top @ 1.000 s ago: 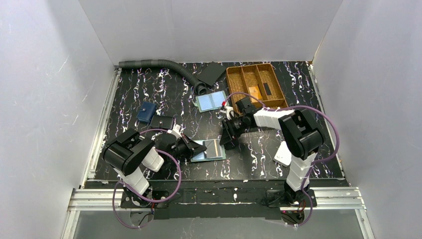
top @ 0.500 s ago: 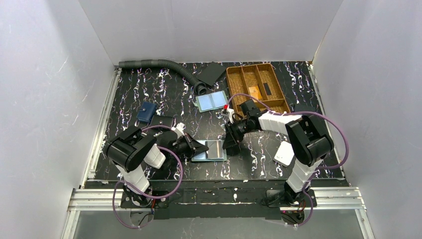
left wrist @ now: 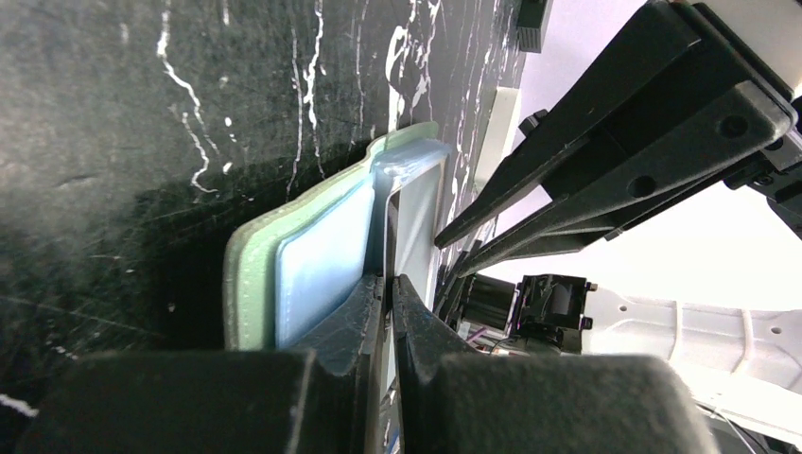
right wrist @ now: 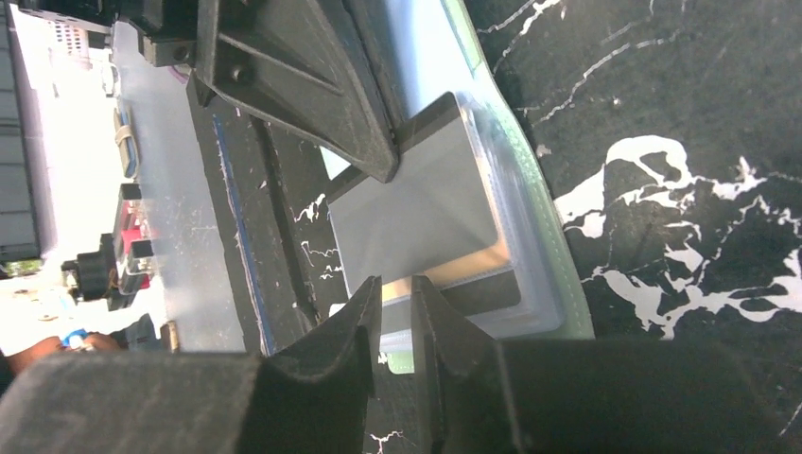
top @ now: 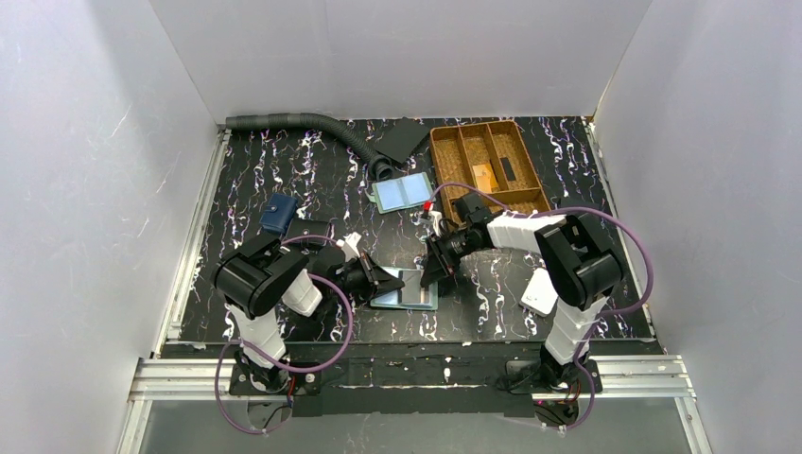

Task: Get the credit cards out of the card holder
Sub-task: Remove the credit card from the card holder.

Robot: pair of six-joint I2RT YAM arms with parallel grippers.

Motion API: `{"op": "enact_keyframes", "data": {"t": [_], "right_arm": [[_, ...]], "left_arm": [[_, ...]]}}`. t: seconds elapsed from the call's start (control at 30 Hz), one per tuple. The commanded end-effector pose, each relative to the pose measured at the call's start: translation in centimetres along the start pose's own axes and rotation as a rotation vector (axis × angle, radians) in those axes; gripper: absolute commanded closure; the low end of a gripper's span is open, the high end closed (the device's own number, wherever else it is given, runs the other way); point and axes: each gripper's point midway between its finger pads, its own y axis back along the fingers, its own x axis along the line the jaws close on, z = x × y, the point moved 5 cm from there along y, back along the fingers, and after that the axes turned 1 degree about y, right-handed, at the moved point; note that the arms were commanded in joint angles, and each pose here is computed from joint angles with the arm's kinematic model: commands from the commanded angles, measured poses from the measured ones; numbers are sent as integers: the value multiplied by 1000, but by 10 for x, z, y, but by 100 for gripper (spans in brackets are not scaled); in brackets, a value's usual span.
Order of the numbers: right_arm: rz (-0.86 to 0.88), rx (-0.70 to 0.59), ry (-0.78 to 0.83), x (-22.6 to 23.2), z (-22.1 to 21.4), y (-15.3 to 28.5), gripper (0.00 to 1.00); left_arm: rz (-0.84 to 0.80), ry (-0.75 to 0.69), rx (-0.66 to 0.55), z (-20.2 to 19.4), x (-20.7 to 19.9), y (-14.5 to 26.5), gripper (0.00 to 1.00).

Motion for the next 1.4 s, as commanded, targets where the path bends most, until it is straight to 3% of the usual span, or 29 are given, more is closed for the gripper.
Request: {"op": "enact_keyframes", "data": {"t": [0.0, 0.2, 0.63, 1.27, 1.37], "right_arm": [[-56, 40, -47, -14, -5, -6, 76], [-236, 103, -75, -40, -15, -6, 88], [-480, 215, -18, -61, -24, -8, 92], [-504, 248, -34, -68, -30, -10, 92], [-501, 249, -32, -67, -30, -10, 92]], "left_arm": [[-3, -17, 21, -3, 1, -2, 100], [3, -13, 11, -3, 5, 2, 100], [0, -4, 10, 1, 10, 13, 100], [-31, 11, 41, 4, 13, 25, 100], [-32, 16, 47, 4, 14, 25, 96]]}}
